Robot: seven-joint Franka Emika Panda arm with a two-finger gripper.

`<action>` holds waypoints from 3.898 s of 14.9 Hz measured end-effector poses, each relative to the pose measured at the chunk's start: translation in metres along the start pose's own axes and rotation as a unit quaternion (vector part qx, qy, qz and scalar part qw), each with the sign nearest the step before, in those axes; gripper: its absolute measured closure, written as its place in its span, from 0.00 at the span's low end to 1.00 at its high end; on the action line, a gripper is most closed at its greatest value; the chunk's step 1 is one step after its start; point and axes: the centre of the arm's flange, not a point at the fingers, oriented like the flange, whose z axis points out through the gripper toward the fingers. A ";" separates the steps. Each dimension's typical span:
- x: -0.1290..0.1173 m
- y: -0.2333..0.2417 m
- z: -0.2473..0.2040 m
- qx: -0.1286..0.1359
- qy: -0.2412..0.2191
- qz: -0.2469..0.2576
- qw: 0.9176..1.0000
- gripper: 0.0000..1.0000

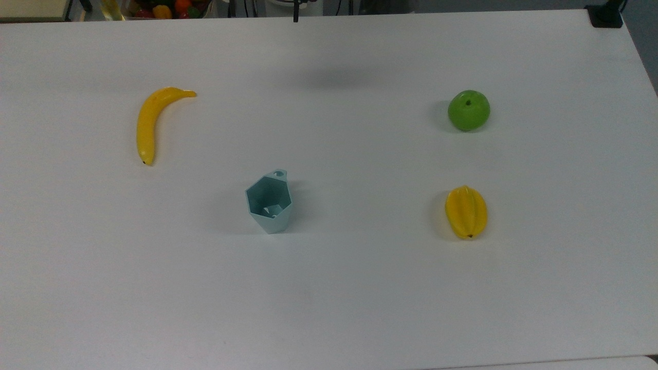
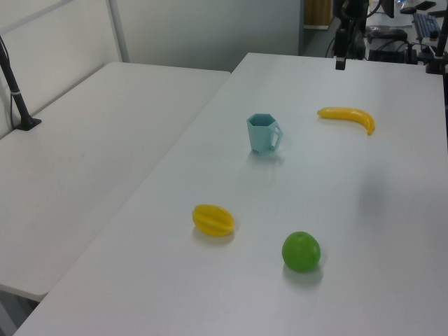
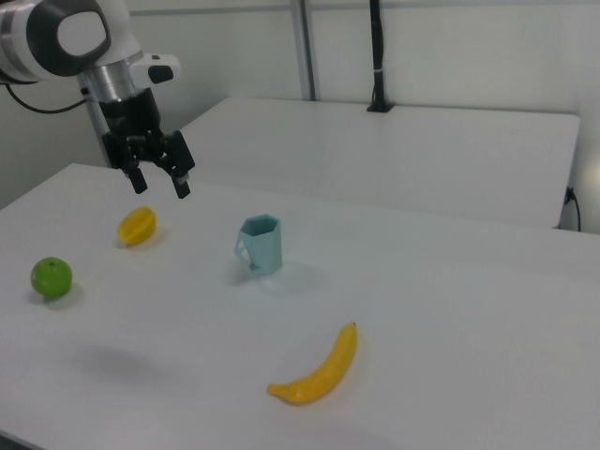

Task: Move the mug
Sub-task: 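Move the gripper down over the teal hexagonal mug, then lower the gripper onto the mug rim and close it, then drag the gripped mug away from the star fruit toward the table edge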

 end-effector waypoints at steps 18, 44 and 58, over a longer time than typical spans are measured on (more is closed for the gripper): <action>0.086 -0.014 0.146 0.007 0.026 0.087 0.996 0.00; 0.108 -0.028 0.207 0.005 0.067 0.105 0.992 0.75; -0.002 -0.072 0.221 -0.023 -0.058 0.026 0.998 0.59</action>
